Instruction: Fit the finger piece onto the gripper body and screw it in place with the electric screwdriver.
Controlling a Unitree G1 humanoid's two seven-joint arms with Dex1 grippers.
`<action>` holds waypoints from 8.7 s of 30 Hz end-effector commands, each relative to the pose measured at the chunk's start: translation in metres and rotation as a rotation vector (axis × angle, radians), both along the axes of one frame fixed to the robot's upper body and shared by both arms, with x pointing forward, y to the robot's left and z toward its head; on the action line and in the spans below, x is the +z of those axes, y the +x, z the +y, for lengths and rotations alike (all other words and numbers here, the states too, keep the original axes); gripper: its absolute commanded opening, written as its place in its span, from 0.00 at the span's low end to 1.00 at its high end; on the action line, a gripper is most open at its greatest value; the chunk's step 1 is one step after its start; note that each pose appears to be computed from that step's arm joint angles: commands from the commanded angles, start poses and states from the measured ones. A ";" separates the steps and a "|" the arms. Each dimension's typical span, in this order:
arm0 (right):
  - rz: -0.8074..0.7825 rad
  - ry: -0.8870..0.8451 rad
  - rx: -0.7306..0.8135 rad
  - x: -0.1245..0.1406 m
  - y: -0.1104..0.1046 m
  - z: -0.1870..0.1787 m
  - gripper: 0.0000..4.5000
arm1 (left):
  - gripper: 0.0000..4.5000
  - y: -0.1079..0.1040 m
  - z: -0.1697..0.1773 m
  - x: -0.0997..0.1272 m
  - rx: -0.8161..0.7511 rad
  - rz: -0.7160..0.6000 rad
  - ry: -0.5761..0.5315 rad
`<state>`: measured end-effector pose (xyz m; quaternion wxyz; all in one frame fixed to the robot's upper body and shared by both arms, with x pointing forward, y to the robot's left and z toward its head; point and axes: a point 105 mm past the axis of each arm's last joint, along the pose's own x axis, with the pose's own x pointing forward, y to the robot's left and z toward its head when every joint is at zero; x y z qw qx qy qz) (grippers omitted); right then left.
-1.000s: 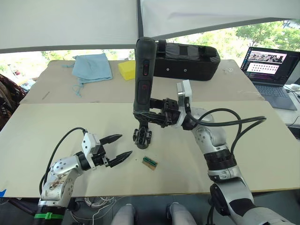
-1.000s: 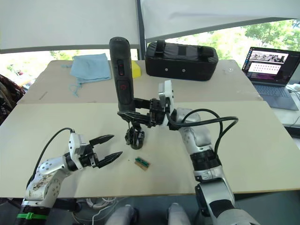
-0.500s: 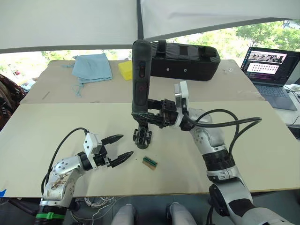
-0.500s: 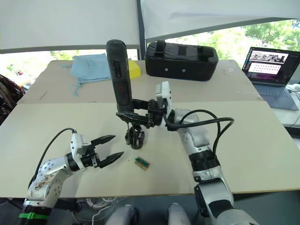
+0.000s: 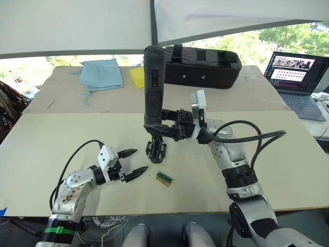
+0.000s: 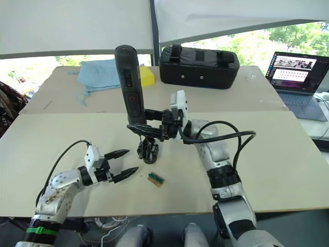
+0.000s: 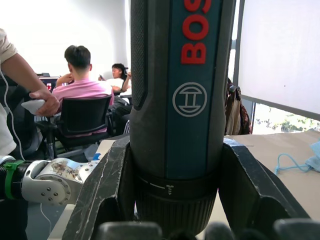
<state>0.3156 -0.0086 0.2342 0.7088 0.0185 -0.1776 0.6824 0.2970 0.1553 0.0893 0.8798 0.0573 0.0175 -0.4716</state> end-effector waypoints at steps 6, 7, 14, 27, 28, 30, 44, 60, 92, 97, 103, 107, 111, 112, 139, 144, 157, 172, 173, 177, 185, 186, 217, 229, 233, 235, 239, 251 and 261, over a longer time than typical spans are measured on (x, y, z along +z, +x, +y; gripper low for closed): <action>-0.043 0.017 0.012 0.006 -0.006 0.000 0.42 | 1.00 0.010 -0.019 0.005 -0.039 -0.045 0.005; -0.042 0.016 0.012 0.006 -0.006 0.000 0.42 | 1.00 0.010 -0.021 0.005 -0.046 -0.046 0.006; -0.042 0.013 0.011 0.006 -0.006 0.000 0.42 | 1.00 0.016 -0.034 0.008 -0.067 -0.052 0.018; -0.039 0.010 0.012 0.005 -0.006 0.001 0.42 | 1.00 0.027 -0.042 0.004 -0.057 -0.033 0.056; -0.039 0.010 0.012 0.005 -0.006 0.001 0.42 | 1.00 0.027 -0.043 0.003 -0.059 -0.028 0.058; -0.039 0.010 0.011 0.005 -0.006 0.001 0.42 | 1.00 0.028 -0.044 0.001 -0.061 -0.024 0.063; -0.037 0.006 0.006 0.004 -0.007 0.000 0.42 | 1.00 0.034 -0.051 -0.010 -0.061 0.006 0.055; -0.034 0.001 0.001 0.002 -0.006 0.000 0.42 | 0.54 0.031 -0.053 -0.026 -0.077 0.033 0.079; 0.142 -0.220 -0.088 -0.055 0.006 0.016 0.42 | 0.54 0.028 -0.053 -0.033 -0.077 0.108 0.094; 0.250 -0.259 -0.111 -0.072 0.010 0.015 0.42 | 0.54 0.027 -0.054 -0.035 -0.077 0.113 0.091; 0.238 -0.259 -0.127 -0.073 0.010 0.013 0.42 | 0.54 0.026 -0.054 -0.035 -0.078 0.116 0.089; 0.216 -0.245 -0.127 -0.068 0.012 0.011 0.42 | 0.54 0.027 -0.053 -0.035 -0.075 0.118 0.090; 0.187 -0.209 -0.092 -0.056 0.008 0.012 0.42 | 0.54 0.027 -0.052 -0.035 -0.074 0.119 0.091; 0.170 -0.194 -0.077 -0.050 0.006 0.012 0.42 | 0.54 0.027 -0.052 -0.035 -0.073 0.119 0.092; -0.158 0.150 0.120 0.075 -0.025 -0.030 0.42 | 0.98 0.024 -0.042 -0.044 0.035 0.132 0.104; -0.184 0.145 0.079 0.087 -0.035 -0.060 0.42 | 0.98 0.015 -0.011 -0.044 0.100 0.110 0.105; -0.104 -0.093 -0.360 0.006 -0.035 -0.178 0.42 | 0.98 -0.052 0.091 0.005 0.060 -0.029 0.120; -0.136 0.017 -0.090 0.001 -0.065 -0.086 0.42 | 0.98 -0.056 0.032 0.024 -0.203 -0.052 0.111; -0.132 0.022 -0.060 0.001 -0.068 -0.079 0.42 | 0.98 -0.055 0.028 0.022 -0.213 -0.050 0.123; -0.115 0.035 0.007 -0.001 -0.070 -0.056 0.42 | 0.98 -0.053 0.020 0.015 -0.221 -0.043 0.152; -0.073 0.028 0.067 -0.018 -0.070 -0.037 0.42 | 0.98 -0.045 0.001 0.001 -0.209 -0.045 0.152; -0.070 0.023 0.074 -0.020 -0.069 -0.035 0.42 | 0.98 -0.044 -0.002 -0.001 -0.209 -0.046 0.156; -0.066 -0.029 0.054 -0.037 -0.059 -0.023 0.42 | 0.98 -0.042 -0.030 -0.030 -0.297 0.035 0.161; -0.064 -0.033 0.054 -0.038 -0.058 -0.021 0.42 | 0.98 -0.039 -0.035 -0.035 -0.294 0.045 0.158; -0.060 -0.033 0.052 -0.039 -0.057 -0.021 0.42 | 0.98 -0.038 -0.036 -0.035 -0.296 0.046 0.159; -0.059 -0.033 0.051 -0.038 -0.057 -0.021 0.42 | 0.98 -0.037 -0.036 -0.034 -0.296 0.046 0.159; -0.055 -0.032 0.048 -0.038 -0.056 -0.022 0.42 | 0.98 -0.037 -0.036 -0.034 -0.296 0.047 0.160; -0.053 -0.029 0.038 -0.038 -0.054 -0.025 0.42 | 0.98 -0.038 -0.037 -0.034 -0.295 0.051 0.161; -0.044 -0.034 0.029 -0.042 -0.052 -0.027 0.42 | 0.98 -0.038 -0.037 -0.036 -0.293 0.056 0.161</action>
